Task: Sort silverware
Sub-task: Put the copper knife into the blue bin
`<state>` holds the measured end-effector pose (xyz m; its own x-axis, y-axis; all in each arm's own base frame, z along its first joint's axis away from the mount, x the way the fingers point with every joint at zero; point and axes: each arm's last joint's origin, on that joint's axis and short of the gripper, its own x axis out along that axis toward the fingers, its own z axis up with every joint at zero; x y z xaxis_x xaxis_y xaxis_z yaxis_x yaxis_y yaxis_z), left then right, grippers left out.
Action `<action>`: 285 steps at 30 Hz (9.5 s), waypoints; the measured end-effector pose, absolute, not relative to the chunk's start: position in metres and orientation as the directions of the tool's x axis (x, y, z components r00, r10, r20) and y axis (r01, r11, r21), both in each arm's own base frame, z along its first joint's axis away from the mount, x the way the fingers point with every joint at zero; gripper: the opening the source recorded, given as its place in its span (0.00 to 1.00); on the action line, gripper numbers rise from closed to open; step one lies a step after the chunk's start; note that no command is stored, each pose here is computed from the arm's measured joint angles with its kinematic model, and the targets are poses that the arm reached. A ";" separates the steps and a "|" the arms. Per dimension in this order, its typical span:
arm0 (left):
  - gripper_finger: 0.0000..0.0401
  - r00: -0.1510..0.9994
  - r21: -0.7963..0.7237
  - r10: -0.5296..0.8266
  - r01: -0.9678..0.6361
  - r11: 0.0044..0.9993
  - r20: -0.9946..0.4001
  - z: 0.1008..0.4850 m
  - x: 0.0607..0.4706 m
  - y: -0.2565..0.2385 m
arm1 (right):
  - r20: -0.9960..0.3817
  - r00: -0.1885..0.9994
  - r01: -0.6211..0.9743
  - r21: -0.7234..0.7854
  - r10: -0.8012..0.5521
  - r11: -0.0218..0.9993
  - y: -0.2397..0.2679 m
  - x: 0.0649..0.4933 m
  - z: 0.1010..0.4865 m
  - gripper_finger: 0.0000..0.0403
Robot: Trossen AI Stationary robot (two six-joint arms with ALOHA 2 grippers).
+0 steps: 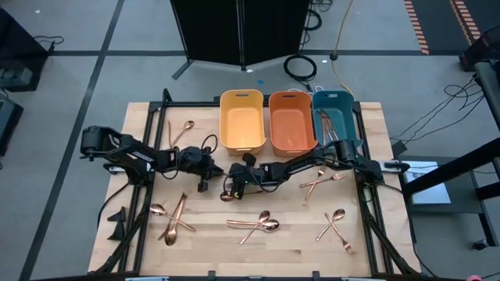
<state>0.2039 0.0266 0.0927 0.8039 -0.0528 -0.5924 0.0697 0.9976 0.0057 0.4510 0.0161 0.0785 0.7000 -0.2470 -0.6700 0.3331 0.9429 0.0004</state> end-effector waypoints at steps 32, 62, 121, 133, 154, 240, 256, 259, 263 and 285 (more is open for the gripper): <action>0.02 0.737 -0.007 -0.034 0.040 0.999 -0.675 0.085 0.198 0.026 | -0.636 0.733 0.288 -0.031 -0.241 0.957 0.019 0.451 0.095 0.00; 0.01 0.761 0.061 -0.007 0.061 0.996 -0.649 0.093 0.198 0.024 | -0.629 0.734 0.316 -0.018 -0.257 0.948 0.023 0.436 0.159 0.41; 0.01 0.990 0.998 0.133 0.035 0.054 -0.042 0.250 0.382 0.081 | -0.183 0.749 0.661 0.269 -0.637 0.700 0.053 0.221 0.286 0.41; 0.01 1.000 0.999 -0.018 -0.003 0.039 0.004 0.253 0.423 0.103 | -0.140 0.748 0.660 0.261 -0.649 0.704 0.049 0.205 0.301 0.41; 0.01 0.988 0.946 -0.117 -0.135 -0.296 0.105 0.217 0.540 0.130 | -0.078 0.638 0.764 0.193 -0.766 0.616 0.034 0.169 0.321 0.41; 0.16 0.967 0.860 -0.040 0.206 -0.466 -0.253 0.189 0.561 0.199 | -0.070 0.459 0.888 0.054 -0.886 0.456 0.009 0.165 0.320 0.41; 0.19 0.965 0.860 -0.040 0.212 -0.464 -0.260 0.188 0.561 0.199 | -0.070 0.454 0.891 0.036 -0.888 0.453 0.008 0.165 0.320 0.41; 0.19 0.965 0.860 -0.040 0.212 -0.464 -0.259 0.189 0.561 0.200 | -0.070 0.449 0.894 0.031 -0.891 0.448 0.007 0.165 0.320 0.41; 0.19 0.966 0.860 -0.038 0.210 -0.464 -0.257 0.189 0.561 0.200 | -0.070 0.445 0.896 0.028 -0.893 0.444 0.006 0.165 0.320 0.41; 0.19 0.970 0.879 0.012 0.223 -0.421 -0.241 0.191 0.562 0.199 | -0.069 0.449 0.893 0.019 -0.891 0.449 0.006 0.165 0.321 0.41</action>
